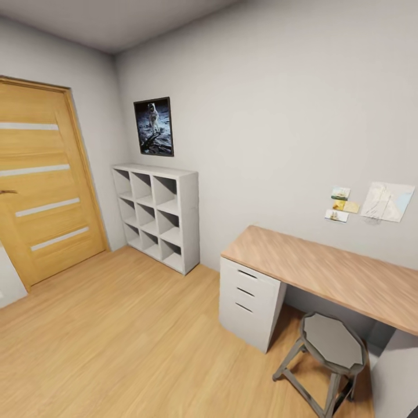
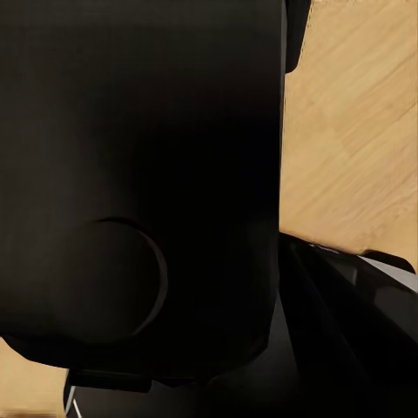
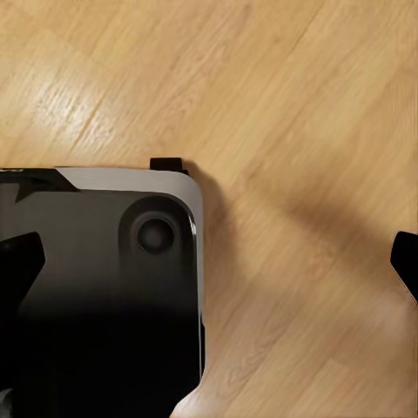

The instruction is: Attach the digital camera to the camera tripod in the bedroom.

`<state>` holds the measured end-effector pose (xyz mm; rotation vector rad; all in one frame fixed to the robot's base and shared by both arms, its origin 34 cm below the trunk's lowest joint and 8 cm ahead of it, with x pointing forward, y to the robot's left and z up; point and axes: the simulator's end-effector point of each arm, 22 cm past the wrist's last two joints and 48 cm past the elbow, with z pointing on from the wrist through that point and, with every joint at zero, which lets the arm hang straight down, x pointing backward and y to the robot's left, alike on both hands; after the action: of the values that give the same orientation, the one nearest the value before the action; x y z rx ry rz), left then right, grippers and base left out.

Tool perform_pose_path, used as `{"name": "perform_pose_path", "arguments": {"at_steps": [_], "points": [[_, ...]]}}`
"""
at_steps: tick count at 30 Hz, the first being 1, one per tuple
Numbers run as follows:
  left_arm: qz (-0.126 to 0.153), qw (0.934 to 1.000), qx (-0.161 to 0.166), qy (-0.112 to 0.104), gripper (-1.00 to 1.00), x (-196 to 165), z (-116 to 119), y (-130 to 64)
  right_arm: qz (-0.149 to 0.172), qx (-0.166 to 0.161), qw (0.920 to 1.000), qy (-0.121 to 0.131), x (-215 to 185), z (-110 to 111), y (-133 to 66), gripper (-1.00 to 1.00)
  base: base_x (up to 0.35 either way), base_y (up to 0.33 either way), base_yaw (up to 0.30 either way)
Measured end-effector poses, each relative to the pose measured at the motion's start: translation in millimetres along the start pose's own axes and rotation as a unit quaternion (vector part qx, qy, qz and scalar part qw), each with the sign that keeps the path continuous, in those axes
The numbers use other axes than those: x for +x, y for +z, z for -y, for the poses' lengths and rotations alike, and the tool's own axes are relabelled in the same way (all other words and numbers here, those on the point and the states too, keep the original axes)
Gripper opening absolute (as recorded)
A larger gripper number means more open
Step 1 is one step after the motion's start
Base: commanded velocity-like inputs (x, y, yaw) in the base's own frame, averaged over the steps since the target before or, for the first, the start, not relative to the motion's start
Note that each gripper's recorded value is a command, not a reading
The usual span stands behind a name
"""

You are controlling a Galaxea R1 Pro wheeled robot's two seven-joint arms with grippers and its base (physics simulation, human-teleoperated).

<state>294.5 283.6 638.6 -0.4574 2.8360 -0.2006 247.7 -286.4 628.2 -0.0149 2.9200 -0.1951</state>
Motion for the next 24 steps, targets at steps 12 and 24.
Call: {"name": "perform_pose_path", "arguments": {"at_steps": [12, 24], "points": [[0.0, 1.0, 0.0, 0.0, -1.0, 0.0, -0.4, -0.1, 0.0, 0.0, 1.0, 0.0, -0.2, 0.0, 0.0, 1.0, 0.0, 0.0, 0.265], [0.0, 1.0, 0.0, 0.0, -1.0, -0.1, -0.4, -0.1, 0.0, 0.0, 1.0, 0.0, -0.1, 0.0, 0.0, 1.0, 0.0, 0.0, 0.264]]}}
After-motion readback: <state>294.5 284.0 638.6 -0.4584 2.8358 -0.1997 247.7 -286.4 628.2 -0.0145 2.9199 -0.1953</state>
